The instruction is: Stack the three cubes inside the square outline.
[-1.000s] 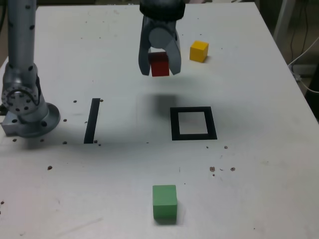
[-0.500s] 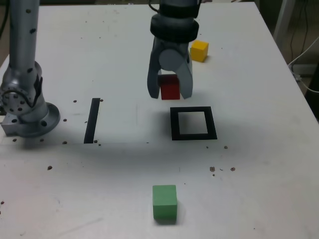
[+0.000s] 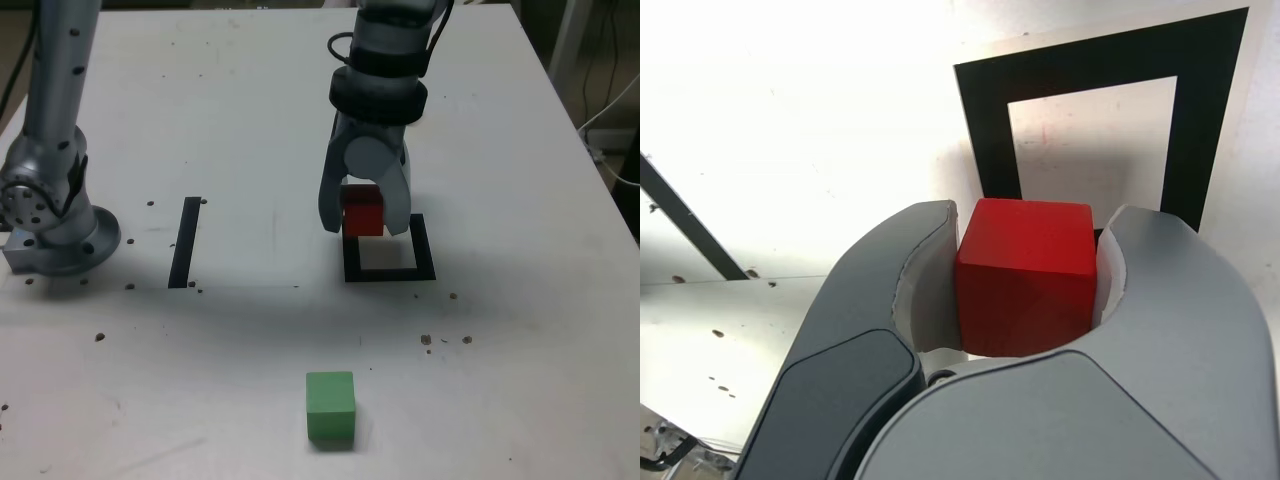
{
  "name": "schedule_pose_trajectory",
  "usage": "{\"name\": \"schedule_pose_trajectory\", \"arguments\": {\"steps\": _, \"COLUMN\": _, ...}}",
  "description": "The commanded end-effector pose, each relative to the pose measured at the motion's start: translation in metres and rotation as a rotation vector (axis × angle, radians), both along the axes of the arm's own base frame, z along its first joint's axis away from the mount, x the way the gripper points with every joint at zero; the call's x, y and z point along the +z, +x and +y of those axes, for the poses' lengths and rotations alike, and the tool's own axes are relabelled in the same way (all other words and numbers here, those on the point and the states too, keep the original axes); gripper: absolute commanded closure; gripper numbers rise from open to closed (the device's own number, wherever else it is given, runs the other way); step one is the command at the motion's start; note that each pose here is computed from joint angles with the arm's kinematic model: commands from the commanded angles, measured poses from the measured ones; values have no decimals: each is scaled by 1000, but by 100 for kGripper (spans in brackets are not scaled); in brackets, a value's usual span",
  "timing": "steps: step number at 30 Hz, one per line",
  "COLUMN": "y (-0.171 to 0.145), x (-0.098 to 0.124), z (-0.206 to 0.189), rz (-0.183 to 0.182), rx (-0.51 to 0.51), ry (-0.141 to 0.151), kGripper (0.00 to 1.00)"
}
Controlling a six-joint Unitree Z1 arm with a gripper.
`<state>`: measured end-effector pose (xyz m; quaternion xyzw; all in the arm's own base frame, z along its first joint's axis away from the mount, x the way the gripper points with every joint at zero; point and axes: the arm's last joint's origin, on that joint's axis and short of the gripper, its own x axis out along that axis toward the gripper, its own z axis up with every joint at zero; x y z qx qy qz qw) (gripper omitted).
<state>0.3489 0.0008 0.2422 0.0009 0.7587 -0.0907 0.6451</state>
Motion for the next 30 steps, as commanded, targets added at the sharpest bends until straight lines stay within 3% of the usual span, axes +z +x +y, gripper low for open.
{"name": "schedule_pose_trajectory", "arguments": {"steps": 1, "y": 5, "x": -6, "z": 0, "rz": 1, "rx": 1, "ry": -3, "kGripper": 68}}
{"name": "schedule_pose_trajectory", "arguments": {"steps": 24, "y": 23, "x": -37, "z": 1, "rz": 9, "rx": -4, "ry": 2, "kGripper": 67}}
{"name": "schedule_pose_trajectory", "arguments": {"steps": 26, "y": 23, "x": -38, "z": 2, "rz": 9, "rx": -3, "ry": 3, "kGripper": 60}}
{"name": "schedule_pose_trajectory", "arguments": {"steps": 30, "y": 24, "x": -40, "z": 5, "rz": 8, "rx": -5, "ry": 2, "kGripper": 26}}
